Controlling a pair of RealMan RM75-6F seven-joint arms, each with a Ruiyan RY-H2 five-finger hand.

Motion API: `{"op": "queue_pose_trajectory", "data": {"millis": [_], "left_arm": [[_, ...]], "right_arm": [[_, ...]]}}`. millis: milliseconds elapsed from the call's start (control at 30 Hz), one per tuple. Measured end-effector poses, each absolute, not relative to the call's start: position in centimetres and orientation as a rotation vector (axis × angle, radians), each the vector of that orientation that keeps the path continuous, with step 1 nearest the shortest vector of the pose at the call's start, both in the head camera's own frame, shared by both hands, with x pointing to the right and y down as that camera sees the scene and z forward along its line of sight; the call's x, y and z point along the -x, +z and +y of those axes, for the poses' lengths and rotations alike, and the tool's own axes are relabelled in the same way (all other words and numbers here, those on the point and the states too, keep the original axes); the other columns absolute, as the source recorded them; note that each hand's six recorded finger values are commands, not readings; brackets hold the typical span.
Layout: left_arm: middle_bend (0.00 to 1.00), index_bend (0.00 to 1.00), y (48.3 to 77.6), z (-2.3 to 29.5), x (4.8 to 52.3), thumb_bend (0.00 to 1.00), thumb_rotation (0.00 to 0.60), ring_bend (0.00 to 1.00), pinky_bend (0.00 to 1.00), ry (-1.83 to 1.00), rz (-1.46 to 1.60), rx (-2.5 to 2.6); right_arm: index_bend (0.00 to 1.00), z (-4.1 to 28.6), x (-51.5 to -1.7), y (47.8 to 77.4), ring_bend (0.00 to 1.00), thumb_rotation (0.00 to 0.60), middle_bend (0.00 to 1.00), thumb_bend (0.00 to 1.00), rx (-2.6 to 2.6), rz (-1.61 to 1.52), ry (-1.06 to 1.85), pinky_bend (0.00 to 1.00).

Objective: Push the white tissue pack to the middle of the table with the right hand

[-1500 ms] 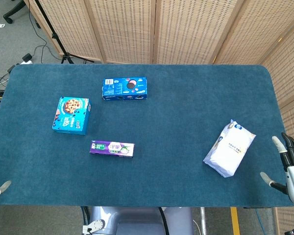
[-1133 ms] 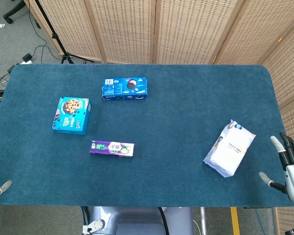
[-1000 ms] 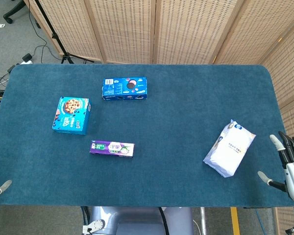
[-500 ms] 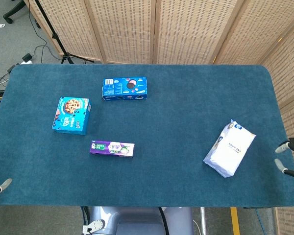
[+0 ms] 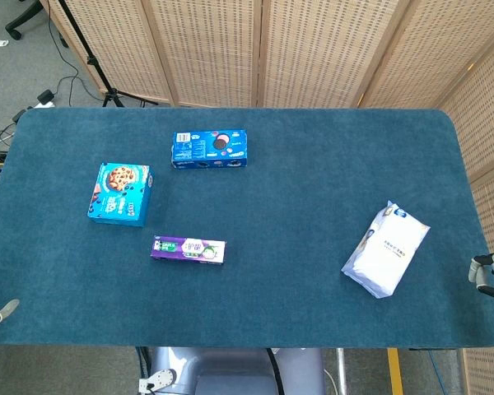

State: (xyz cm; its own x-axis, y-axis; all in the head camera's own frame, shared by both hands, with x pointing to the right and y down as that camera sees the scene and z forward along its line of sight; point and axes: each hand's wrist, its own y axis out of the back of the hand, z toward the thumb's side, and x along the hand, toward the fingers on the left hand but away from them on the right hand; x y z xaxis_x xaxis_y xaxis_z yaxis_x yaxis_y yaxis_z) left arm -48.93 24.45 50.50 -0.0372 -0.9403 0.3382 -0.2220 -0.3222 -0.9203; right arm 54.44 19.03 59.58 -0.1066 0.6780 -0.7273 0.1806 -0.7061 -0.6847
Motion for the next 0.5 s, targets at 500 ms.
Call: {"op": "queue_pose_trajectory", "data": {"millis": [500], "left_arm": [[0.00,0.00,50.4,24.4,49.3,0.00,0.600,0.00,0.00,-1.408,1.270,1.601]], "right_arm": [[0.62,18.4,-50.1,64.3,0.34,0.600,0.52,0.81,1.807,-0.651,1.850,0.39]]}}
